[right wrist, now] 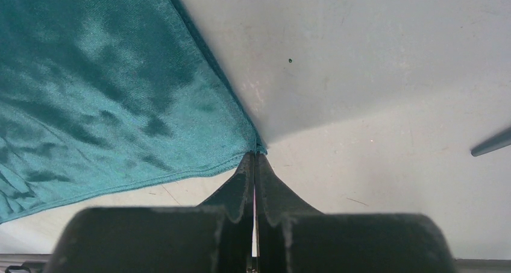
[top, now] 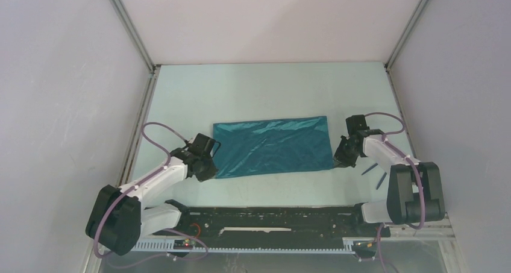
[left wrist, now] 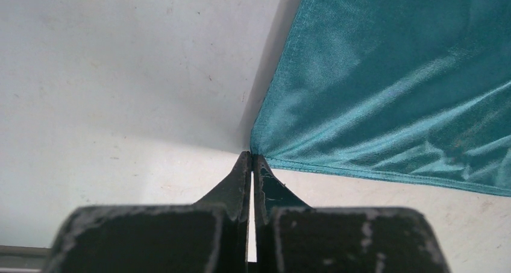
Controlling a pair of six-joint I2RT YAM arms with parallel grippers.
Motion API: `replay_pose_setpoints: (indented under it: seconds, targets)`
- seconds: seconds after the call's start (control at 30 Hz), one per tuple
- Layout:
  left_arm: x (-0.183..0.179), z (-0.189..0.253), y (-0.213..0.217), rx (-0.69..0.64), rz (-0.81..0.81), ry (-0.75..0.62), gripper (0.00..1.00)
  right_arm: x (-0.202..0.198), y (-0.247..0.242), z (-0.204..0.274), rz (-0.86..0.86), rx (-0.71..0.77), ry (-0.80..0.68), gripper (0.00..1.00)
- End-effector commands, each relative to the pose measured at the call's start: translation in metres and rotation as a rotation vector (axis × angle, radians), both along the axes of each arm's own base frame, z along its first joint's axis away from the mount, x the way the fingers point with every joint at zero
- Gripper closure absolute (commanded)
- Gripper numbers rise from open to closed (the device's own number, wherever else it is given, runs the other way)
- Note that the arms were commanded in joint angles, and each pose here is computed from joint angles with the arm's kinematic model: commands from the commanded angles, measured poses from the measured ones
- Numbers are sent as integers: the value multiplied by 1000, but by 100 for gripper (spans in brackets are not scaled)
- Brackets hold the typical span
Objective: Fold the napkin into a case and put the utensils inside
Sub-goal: Smooth out the rectangle-folded napkin at the center of the board.
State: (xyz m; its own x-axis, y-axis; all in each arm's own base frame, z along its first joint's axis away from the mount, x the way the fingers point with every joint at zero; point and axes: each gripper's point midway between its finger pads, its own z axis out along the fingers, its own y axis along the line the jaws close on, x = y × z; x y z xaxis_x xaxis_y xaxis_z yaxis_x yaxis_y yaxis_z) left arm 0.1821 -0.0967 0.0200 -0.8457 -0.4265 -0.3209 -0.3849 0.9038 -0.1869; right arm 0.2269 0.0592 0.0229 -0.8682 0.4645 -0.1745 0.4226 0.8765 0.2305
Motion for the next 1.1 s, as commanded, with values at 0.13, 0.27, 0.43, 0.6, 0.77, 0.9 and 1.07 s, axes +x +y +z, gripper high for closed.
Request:
replay_pose_setpoints:
  seconds: [0.13, 0.27, 0.43, 0.6, 0.77, 0.9, 1.07]
  targets:
    - [7, 13, -2, -2, -1, -30, 70, 8, -3, 11, -3, -51, -40, 67]
    - [22, 51, -4, -24, -1, -145, 49, 37, -5, 53, 10, -80, -220, 41]
    - [70, 100, -41, -190, -66, -329, 23, 102, 50, 99, 196, 234, -448, 26]
    - [135, 98, -70, -375, -55, -376, 17, 163, 97, 125, 267, 534, -565, 21]
    - [198, 82, -67, -415, 14, -394, 14, 209, 118, 106, 267, 732, -564, 8]
    - [226, 55, -51, -389, 88, -342, 13, 225, 110, 72, 218, 768, -514, 3]
    - [232, 38, -25, -330, 166, -330, 11, 233, 86, 39, 152, 756, -477, 3]
